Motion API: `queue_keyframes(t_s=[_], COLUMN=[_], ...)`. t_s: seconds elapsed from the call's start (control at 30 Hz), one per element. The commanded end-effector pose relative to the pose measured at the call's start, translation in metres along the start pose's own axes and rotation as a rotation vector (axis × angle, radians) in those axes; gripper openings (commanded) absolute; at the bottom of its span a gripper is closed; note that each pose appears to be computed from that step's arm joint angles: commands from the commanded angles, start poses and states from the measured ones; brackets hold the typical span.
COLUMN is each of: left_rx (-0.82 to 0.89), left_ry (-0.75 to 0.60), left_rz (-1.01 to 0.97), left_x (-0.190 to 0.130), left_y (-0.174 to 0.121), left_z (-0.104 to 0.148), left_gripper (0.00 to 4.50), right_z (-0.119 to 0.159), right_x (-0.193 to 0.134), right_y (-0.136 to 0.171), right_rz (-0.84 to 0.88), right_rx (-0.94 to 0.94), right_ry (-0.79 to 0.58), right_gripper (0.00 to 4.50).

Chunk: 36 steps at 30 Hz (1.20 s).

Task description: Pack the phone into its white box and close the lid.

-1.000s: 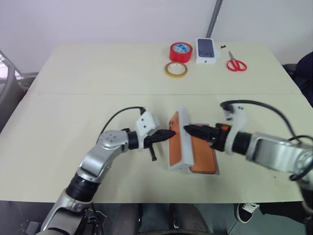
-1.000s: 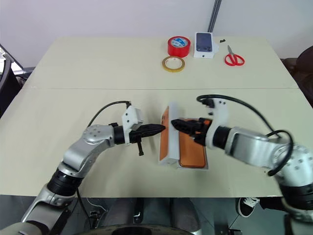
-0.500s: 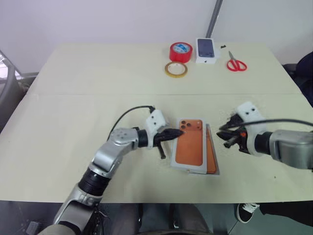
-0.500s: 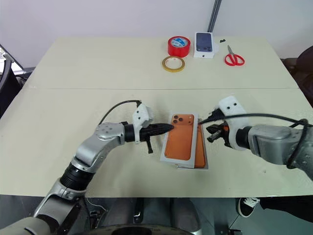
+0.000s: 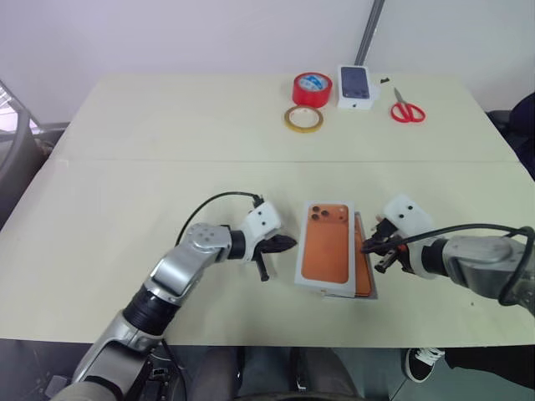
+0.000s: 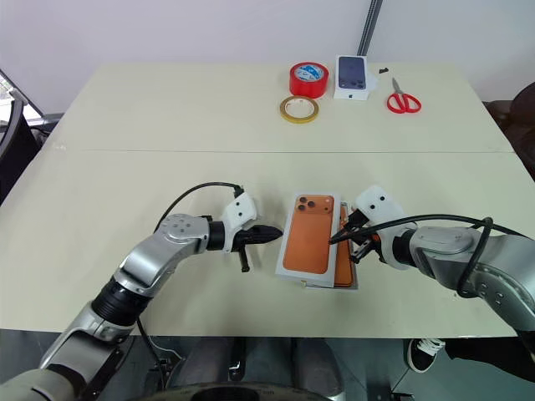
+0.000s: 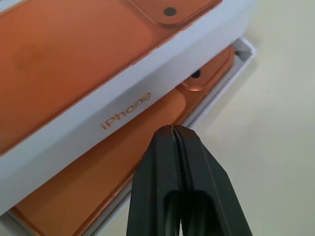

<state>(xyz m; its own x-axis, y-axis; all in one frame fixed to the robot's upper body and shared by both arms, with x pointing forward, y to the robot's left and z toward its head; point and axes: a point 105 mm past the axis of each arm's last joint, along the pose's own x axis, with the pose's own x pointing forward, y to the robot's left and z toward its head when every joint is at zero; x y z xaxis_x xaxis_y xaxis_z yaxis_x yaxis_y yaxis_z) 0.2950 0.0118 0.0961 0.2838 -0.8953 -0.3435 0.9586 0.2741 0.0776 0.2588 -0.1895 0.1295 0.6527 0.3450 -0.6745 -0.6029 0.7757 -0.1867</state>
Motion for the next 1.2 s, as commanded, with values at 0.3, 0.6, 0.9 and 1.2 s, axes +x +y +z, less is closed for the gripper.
queue_keyframes(t_s=[0.3, 0.6, 0.9, 1.2], left_rx=[0.066, 0.072, 0.062, 0.051], left_ry=[-0.045, -0.047, -0.057, -0.028], left_rz=[-0.127, -0.145, -0.17, -0.192], left_x=[0.01, 0.017, 0.021, 0.018], left_y=[-0.024, -0.026, -0.032, -0.034], left_z=[0.027, 0.029, 0.032, 0.025], left_gripper=[0.0, 0.0, 0.0, 0.0], right_z=[0.009, -0.002, -0.012, -0.017], right_x=[-0.015, -0.019, -0.021, -0.023], right_y=[0.007, 0.004, 0.005, 0.014], right_rz=[0.008, -0.005, -0.006, 0.026], right_rx=[-0.069, -0.056, -0.037, -0.046], right_ry=[-0.034, 0.005, 0.037, 0.052], right_gripper=[0.04, 0.04, 0.04, 0.04])
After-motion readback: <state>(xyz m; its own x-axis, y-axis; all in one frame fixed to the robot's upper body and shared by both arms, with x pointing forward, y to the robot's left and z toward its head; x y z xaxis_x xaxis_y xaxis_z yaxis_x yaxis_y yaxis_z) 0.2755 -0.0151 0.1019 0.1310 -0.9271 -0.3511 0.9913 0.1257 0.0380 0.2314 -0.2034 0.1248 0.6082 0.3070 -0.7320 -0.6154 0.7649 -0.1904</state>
